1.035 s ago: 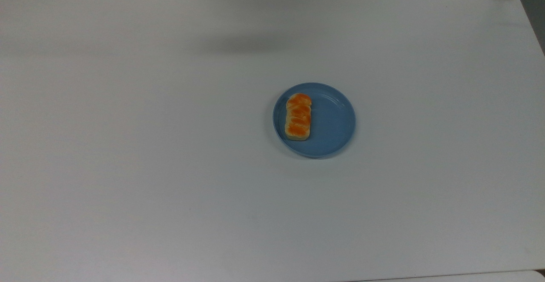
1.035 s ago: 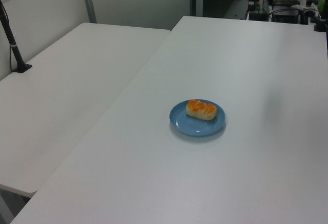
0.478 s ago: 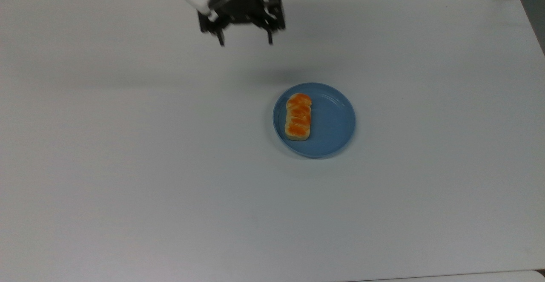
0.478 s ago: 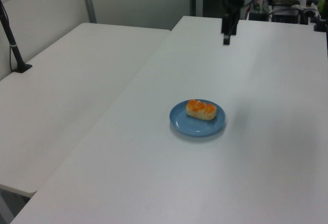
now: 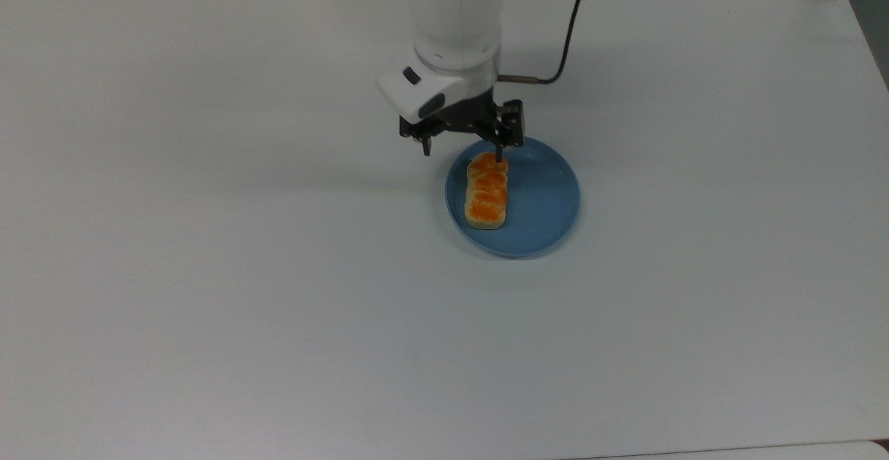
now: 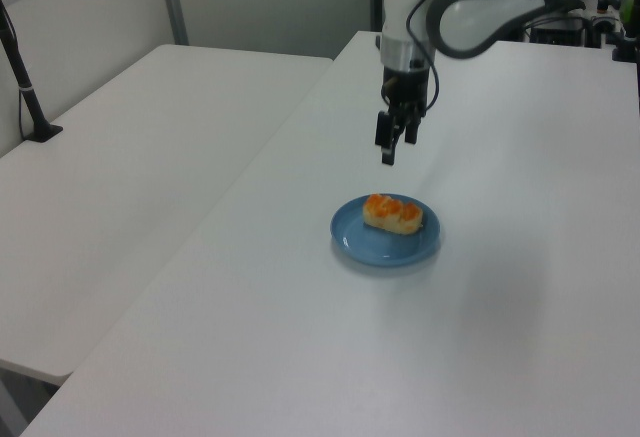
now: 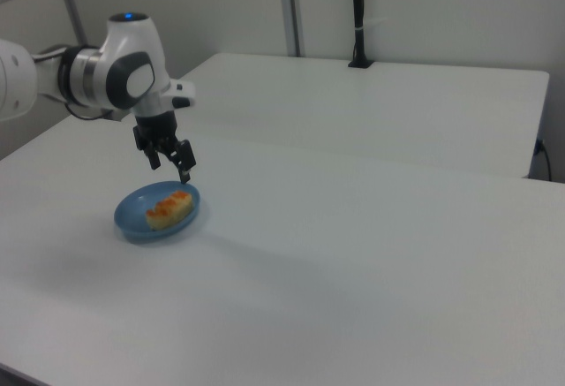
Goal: Put the bread on the table
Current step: 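Move the open gripper over the bread roll on the blue plate and lower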
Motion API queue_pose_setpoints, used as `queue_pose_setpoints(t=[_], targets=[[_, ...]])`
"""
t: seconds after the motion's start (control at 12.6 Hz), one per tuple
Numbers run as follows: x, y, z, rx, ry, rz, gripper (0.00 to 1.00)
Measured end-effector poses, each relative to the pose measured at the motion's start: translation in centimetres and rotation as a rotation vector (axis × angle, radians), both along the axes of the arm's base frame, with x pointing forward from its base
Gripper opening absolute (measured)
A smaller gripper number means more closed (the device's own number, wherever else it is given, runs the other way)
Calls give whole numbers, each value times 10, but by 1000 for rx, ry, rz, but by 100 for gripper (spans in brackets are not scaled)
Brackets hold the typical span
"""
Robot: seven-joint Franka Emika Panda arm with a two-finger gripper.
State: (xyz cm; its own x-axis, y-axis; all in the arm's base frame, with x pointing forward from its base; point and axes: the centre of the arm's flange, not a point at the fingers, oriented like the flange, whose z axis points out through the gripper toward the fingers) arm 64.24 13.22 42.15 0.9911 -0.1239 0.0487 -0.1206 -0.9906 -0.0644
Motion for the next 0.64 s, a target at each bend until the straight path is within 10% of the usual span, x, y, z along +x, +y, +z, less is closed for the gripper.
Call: queue_pose_setpoints(t=[0.64], targets=[[-10, 48, -82, -73, 2, 33, 100]])
